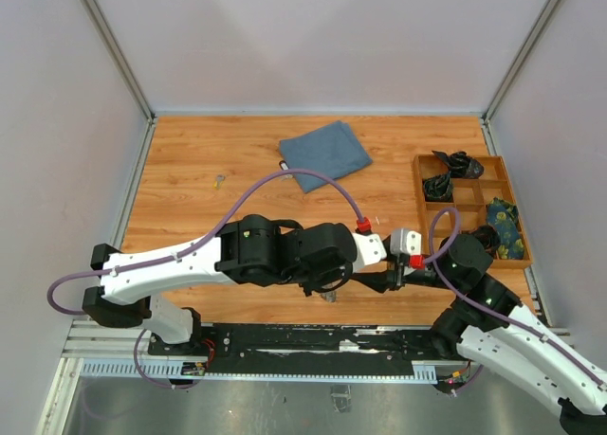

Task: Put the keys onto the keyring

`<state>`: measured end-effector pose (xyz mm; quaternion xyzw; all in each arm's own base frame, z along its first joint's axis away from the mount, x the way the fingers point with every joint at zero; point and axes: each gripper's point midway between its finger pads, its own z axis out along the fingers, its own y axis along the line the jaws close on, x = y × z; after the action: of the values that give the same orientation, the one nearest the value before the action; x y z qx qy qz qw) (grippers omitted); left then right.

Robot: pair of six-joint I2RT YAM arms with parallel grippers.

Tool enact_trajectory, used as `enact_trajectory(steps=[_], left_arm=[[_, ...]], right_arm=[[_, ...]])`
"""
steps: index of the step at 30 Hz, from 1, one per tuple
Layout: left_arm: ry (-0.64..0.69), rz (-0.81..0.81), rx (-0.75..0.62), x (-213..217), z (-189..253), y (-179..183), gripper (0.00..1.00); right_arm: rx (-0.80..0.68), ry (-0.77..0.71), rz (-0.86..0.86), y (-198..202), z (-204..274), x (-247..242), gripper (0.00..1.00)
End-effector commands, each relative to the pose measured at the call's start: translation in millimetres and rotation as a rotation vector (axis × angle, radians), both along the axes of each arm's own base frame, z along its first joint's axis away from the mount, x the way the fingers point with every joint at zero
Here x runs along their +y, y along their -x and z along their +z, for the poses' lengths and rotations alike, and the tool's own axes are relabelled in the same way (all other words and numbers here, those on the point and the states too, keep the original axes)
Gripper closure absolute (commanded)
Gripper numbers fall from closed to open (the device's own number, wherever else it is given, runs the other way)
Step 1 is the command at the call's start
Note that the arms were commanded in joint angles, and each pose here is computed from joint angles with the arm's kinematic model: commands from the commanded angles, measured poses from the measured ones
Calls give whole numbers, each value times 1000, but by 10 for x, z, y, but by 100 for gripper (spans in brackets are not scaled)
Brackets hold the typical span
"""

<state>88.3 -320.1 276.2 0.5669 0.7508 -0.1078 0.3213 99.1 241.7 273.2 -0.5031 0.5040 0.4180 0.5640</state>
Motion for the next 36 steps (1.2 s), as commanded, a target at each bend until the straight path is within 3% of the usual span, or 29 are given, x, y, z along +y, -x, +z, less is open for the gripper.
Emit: enact_trajectory(steps=[1, 14, 32, 36], left_arm=[[58, -4, -27, -18, 221, -7, 100], [95, -43, -19, -81, 277, 35, 99], [139, -42, -37, -82, 369, 14, 100], [144, -47, -33, -86, 377, 25, 100]], right_arm=[[-68, -111, 55, 115, 185, 74, 60], [-30, -163, 29, 48, 193, 199, 72], [3, -129, 120, 171, 118, 311, 71], [3, -130, 115, 158, 131, 318, 75]])
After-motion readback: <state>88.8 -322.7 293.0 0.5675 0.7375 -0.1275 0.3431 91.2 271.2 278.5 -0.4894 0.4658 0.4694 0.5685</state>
